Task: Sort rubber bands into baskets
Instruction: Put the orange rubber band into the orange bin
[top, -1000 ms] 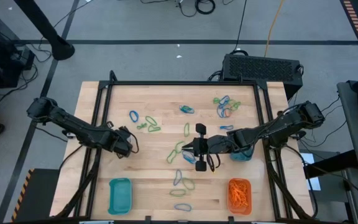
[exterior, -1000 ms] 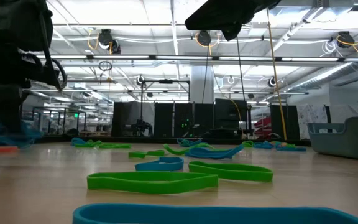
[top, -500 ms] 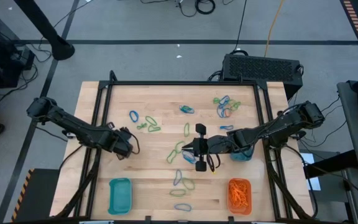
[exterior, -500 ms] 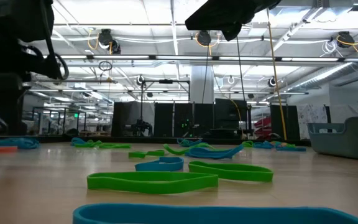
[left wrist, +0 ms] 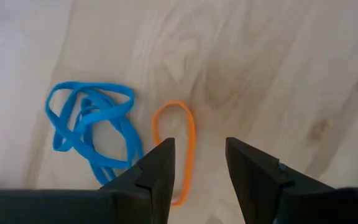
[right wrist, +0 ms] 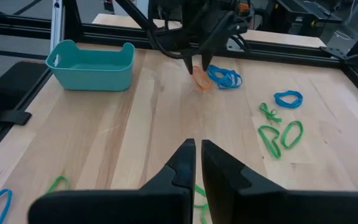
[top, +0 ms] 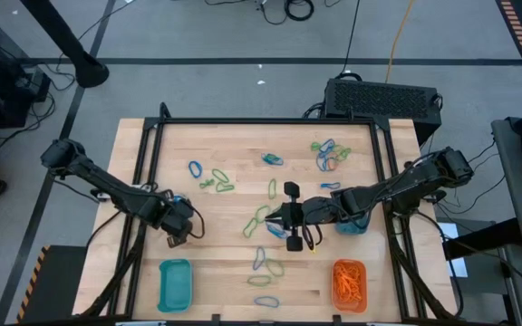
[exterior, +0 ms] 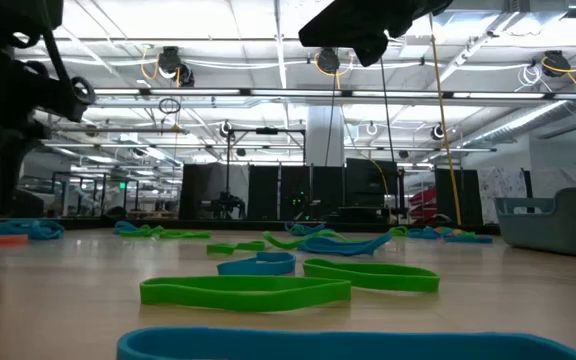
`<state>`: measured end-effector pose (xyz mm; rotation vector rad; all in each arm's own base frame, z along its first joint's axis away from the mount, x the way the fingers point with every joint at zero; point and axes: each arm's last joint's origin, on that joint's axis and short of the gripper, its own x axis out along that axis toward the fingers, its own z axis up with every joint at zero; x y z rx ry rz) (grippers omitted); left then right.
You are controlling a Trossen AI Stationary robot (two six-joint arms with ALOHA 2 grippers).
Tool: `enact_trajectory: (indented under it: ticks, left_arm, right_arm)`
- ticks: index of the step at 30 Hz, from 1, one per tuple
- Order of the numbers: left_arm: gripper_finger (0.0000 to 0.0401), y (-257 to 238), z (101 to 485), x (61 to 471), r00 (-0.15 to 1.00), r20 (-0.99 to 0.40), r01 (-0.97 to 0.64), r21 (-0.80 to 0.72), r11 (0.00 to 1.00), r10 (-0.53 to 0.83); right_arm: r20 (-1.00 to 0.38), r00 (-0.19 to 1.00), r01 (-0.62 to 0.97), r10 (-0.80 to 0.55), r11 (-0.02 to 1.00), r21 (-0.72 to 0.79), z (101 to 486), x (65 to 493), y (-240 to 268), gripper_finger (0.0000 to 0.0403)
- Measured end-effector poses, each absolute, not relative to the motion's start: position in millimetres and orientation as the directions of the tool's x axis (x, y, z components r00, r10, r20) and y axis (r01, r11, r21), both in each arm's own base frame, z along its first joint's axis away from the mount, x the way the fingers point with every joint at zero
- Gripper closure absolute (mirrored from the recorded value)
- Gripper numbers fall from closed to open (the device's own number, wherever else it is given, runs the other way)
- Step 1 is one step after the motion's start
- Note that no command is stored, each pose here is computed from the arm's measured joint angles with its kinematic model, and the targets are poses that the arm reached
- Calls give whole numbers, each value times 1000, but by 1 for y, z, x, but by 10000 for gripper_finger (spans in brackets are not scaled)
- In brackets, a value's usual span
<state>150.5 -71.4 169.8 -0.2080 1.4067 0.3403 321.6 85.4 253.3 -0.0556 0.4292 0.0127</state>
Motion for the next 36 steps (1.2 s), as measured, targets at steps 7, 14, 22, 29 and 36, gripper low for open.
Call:
enact_trajectory:
  ticks: [7,14,22,29,36]
  left_arm:
    - [250,-67,149,146,146,-985,-355,38,934,95]
    - [251,-60,137,142,142,-984,-397,43,917,107]
    - [311,-57,130,142,160,-983,-418,14,908,89]
    - [393,-57,130,144,176,-980,-412,9,911,89]
    - [399,-62,150,159,298,-952,-326,-25,945,77]
  right_arm:
    - [-418,909,-25,1,998,-52,253,322,86,385]
    - [-418,909,-25,1,998,-52,253,322,86,385]
    - [-418,909,-31,1,997,-66,253,322,86,385]
    - [-416,909,-47,-1,993,-105,253,322,85,385]
    - [-401,916,-49,1,993,-109,255,322,86,385]
